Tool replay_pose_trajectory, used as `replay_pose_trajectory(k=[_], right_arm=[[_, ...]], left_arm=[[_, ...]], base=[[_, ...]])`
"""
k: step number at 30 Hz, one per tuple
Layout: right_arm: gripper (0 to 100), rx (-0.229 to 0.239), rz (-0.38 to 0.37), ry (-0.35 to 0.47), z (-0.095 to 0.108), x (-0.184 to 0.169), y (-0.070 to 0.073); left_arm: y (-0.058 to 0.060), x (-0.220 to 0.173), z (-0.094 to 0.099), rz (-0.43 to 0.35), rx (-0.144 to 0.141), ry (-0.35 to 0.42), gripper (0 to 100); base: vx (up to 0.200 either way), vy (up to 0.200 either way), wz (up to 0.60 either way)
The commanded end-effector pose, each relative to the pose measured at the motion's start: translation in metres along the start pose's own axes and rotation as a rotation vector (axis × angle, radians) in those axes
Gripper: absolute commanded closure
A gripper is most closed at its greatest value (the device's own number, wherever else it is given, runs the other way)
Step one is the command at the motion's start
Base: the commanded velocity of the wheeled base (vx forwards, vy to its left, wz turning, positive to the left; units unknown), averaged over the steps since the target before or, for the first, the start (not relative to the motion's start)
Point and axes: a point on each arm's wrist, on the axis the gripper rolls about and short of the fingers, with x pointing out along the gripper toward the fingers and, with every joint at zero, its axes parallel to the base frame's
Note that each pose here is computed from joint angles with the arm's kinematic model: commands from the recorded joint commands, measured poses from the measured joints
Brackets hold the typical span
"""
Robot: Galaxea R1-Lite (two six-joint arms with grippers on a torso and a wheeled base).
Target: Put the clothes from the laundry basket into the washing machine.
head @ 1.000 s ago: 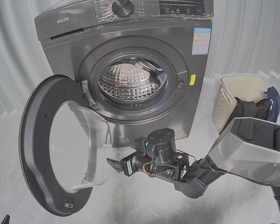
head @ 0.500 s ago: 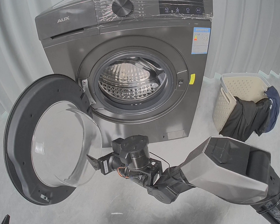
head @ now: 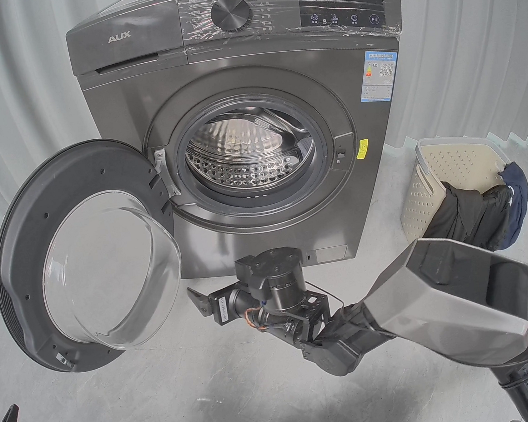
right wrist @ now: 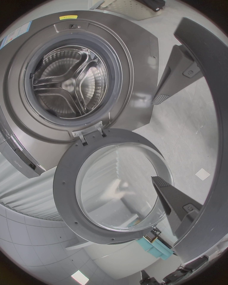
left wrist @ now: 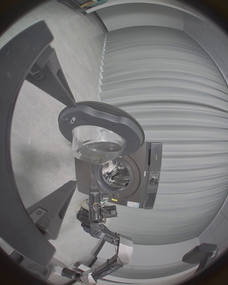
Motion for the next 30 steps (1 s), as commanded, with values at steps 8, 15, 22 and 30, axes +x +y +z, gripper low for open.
replay_pose_trajectory(k=[8, 15, 22, 30], right_arm=[[0, -0.052, -0.096, -0.115, 0.110, -0.150, -0.037], [0, -0.073, -0.208, -0.158, 0.126, -0.233, -0.065], [0, -0.117, -0.429, -0.275, 0.132, -0.334, -0.099], [0, -0.127, -0.535, -0.337, 0.108, -0.397, -0.095]], left_arm=[[0.000, 0.000, -0.004, 0.001, -0.001, -0.003, 0], [0.000, 0.000, -0.004, -0.001, -0.001, -0.003, 0], [0.000, 0.000, -0.004, 0.001, -0.001, -0.003, 0], [0.000, 0.000, -0.004, -0.001, -0.001, -0.003, 0]], base=[[0.000, 0.000, 0.00], [0.000, 0.000, 0.00], [0.000, 0.000, 0.00], [0.000, 0.000, 0.00]])
